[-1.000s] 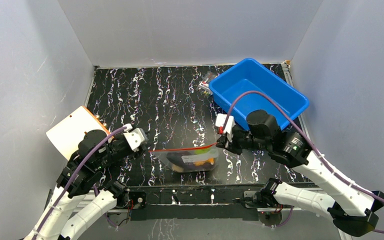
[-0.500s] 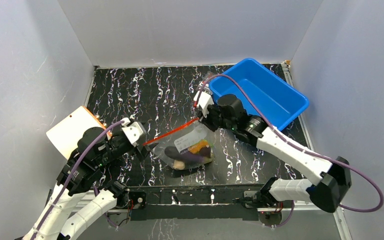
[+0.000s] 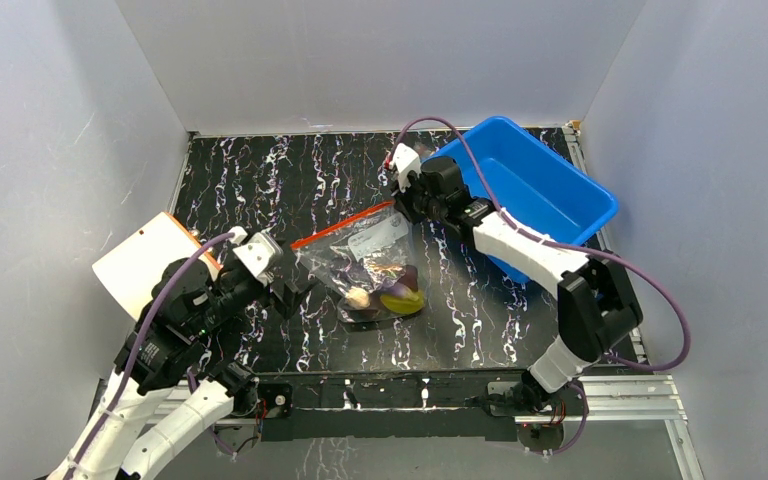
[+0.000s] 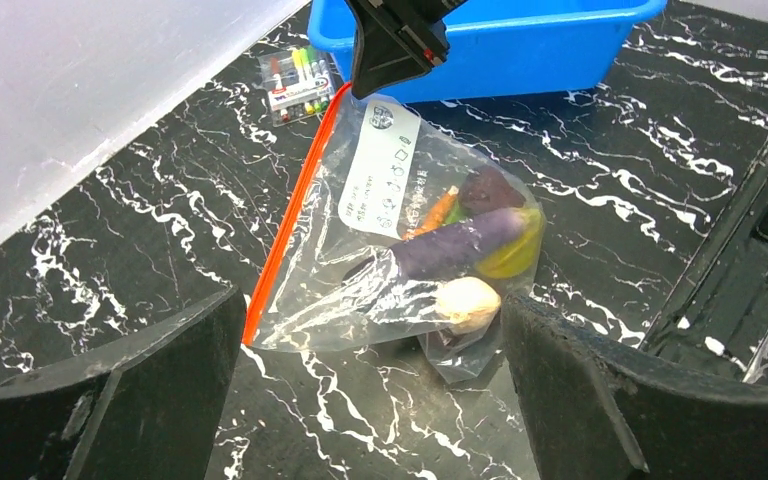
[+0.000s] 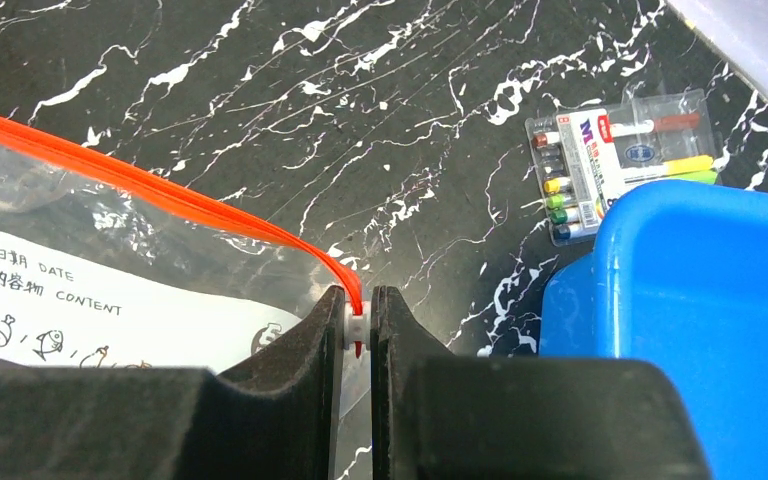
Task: Place the food in the zip-top bag and seal the zipper
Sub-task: Place the zipper food storage bag at the center of the board.
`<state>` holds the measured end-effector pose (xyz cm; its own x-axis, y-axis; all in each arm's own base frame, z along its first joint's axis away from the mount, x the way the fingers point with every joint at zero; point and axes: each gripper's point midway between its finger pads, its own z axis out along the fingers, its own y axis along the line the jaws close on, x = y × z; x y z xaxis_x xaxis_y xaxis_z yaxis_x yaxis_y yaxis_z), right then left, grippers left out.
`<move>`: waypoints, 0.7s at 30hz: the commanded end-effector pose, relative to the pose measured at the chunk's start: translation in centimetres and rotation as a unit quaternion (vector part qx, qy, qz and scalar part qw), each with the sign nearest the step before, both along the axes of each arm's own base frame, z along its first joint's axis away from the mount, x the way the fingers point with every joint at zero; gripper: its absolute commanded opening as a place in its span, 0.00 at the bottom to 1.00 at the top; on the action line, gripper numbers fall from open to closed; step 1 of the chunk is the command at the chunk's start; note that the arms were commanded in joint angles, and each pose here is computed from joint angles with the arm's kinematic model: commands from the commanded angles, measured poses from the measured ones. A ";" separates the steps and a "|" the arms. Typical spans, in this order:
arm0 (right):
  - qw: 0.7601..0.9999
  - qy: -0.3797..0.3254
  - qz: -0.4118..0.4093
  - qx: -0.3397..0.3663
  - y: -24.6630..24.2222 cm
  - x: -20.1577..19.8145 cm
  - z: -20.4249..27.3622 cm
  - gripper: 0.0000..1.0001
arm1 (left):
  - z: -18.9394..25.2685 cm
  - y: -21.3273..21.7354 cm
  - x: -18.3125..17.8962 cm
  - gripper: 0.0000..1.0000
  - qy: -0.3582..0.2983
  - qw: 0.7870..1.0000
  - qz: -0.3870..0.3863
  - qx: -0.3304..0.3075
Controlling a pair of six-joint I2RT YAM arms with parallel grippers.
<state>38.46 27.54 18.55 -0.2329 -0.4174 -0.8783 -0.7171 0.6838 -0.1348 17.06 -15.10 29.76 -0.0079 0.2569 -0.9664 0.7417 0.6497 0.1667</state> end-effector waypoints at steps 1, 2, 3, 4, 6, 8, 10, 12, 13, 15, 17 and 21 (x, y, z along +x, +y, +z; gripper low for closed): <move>0.996 -0.051 -0.018 0.070 1.4 2.8 5.2 0.14 | -0.1 0.4 1.3 0.98 0.033 0.998 0.051 -0.027; 0.996 -0.050 -0.020 0.073 1.5 2.9 5.4 0.21 | -0.2 0.4 1.5 0.98 0.043 0.997 0.057 -0.025; 0.996 -0.048 -0.021 0.075 1.5 2.8 5.5 0.27 | -0.6 0.4 1.7 0.98 0.054 0.996 0.063 -0.022; 0.996 -0.046 -0.022 0.078 1.4 2.7 5.8 0.33 | -0.7 0.5 1.9 0.98 0.062 0.995 0.071 -0.021; 0.995 -0.045 -0.030 0.087 1.2 2.4 6.4 0.46 | -1.1 0.5 2.4 0.98 0.078 0.993 0.085 -0.021; 0.994 -0.044 -0.039 0.095 0.8 2.0 7.0 0.59 | -1.3 0.7 3.0 0.98 0.086 0.990 0.105 -0.030; 0.993 -0.031 -0.050 0.106 -0.1 0.6 7.8 0.98 | -1.3 1.7 4.6 0.98 0.090 0.979 0.170 -0.061; 0.990 -0.018 -0.069 0.118 -0.8 -0.1 8.3 0.98 | -1.3 2.0 5.1 0.98 0.094 0.975 0.191 -0.070; 0.989 -0.008 -0.078 0.124 -1.1 -0.5 8.4 0.98 | -1.2 2.1 5.3 0.98 0.097 0.972 0.200 -0.074; 0.986 0.012 -0.097 0.138 -1.7 -1.4 8.9 0.98 | -1.2 2.4 5.6 0.98 0.103 0.967 0.219 -0.080; 0.981 0.030 -0.115 0.156 -2.4 -2.5 9.6 0.98 | -1.1 2.8 5.9 0.98 0.106 0.962 0.236 -0.083; 0.968 0.051 -0.139 0.201 -3.9 -5.2 11.2 0.98 | -0.6 3.1 6.0 0.98 0.104 0.960 0.244 -0.091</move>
